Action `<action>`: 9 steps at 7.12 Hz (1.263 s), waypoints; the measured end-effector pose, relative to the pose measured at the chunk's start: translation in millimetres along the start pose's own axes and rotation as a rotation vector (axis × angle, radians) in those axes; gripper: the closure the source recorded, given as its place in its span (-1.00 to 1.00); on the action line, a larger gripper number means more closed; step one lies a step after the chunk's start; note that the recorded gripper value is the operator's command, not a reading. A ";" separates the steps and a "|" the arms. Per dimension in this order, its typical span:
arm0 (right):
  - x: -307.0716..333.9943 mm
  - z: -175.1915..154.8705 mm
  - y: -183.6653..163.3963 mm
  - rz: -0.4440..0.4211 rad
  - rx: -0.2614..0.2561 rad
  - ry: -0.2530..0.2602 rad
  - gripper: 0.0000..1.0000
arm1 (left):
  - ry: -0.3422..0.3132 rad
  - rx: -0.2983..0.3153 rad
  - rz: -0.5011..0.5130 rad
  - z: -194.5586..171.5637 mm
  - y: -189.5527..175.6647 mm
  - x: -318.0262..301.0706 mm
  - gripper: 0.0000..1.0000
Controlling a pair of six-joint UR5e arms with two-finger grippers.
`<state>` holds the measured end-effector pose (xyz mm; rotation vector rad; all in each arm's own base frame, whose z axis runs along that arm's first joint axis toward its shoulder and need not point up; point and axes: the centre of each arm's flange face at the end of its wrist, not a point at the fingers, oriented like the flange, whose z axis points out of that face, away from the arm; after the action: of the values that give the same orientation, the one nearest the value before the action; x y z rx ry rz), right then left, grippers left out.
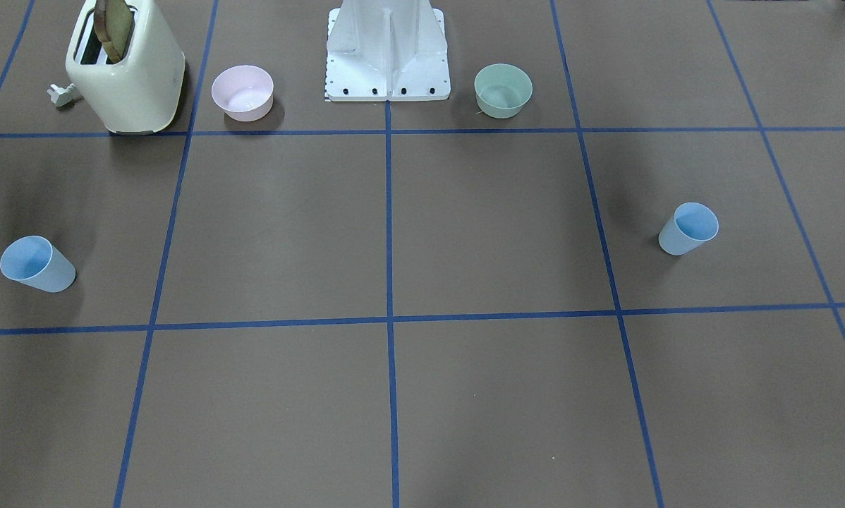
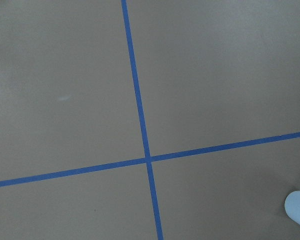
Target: Stack blue cups with both arms
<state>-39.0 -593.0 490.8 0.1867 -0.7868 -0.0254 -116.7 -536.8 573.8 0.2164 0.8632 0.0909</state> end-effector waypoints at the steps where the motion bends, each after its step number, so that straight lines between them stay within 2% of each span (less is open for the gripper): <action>1: 0.3 0.0 0.3 0.001 0.000 0.000 -1.00 | 0.000 0.001 0.001 -0.5 -0.2 0.5 -0.95; 4: 0.0 -1.0 -2.8 -0.002 0.008 0.015 -1.00 | -0.002 0.016 -0.008 -7.8 -2.8 10.0 -0.95; 6: -5.3 1.0 4.5 0.048 0.008 0.016 -1.00 | 0.004 0.038 -0.070 -7.4 -13.2 50.3 -0.95; 9: -27.0 27.2 39.8 0.091 0.015 -0.017 -1.00 | 0.041 0.014 -0.098 63.2 -24.6 138.0 -0.95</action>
<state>-79.1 -555.6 497.7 0.1647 -0.8122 0.0650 20.7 -547.4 505.5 0.1851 0.9143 -0.0023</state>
